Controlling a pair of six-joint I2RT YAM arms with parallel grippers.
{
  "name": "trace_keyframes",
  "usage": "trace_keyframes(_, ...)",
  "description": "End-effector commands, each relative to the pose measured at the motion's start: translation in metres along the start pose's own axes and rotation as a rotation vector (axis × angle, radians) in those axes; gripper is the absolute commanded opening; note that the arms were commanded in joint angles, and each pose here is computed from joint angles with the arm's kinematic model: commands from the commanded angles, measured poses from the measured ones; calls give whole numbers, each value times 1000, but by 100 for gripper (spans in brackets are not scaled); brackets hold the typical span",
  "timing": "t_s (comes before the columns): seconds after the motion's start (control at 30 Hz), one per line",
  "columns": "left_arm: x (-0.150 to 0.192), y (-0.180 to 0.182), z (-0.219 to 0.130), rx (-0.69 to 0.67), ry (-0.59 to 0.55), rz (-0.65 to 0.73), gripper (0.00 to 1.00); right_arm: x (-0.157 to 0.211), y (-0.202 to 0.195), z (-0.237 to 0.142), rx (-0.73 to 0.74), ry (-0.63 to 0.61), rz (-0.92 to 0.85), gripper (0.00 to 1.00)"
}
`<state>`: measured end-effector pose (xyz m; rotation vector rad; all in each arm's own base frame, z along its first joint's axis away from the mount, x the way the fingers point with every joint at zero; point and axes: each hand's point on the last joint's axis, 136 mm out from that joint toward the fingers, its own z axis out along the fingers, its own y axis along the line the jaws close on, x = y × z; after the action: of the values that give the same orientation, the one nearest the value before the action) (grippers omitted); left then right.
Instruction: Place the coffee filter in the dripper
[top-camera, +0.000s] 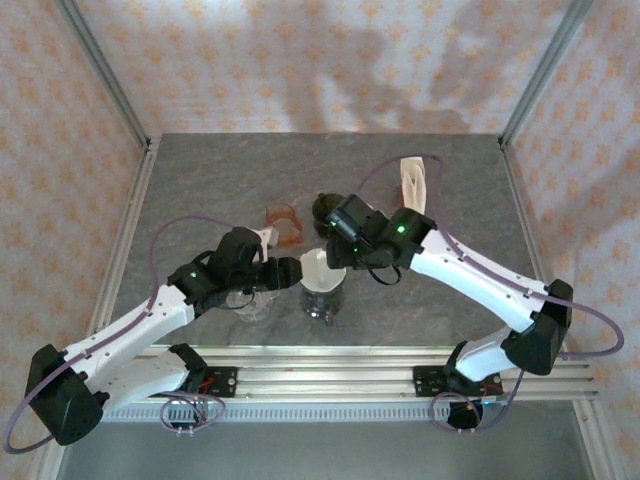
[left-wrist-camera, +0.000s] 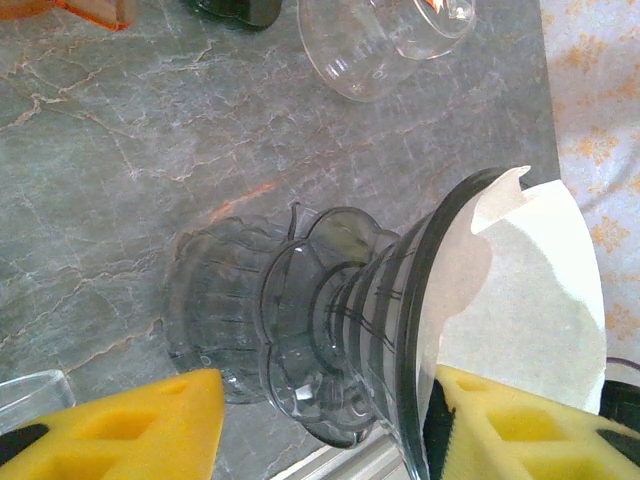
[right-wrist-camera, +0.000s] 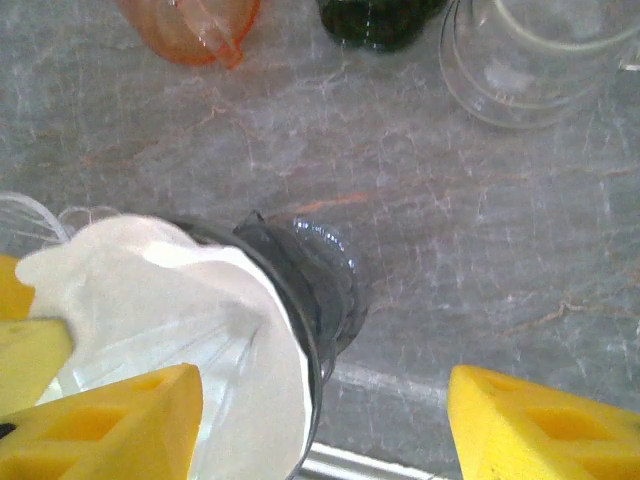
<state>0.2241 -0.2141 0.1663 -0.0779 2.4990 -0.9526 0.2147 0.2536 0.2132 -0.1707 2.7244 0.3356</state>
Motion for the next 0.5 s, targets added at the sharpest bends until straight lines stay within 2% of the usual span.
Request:
trace_keyframes(0.0, 3, 6, 3, -23, -1, 3, 55, 25, -8, 5, 56, 69, -4, 66)
trace_keyframes(0.47, 3, 6, 2, -24, -3, 1, 55, 43, -10, 4, 49, 104, -35, 61)
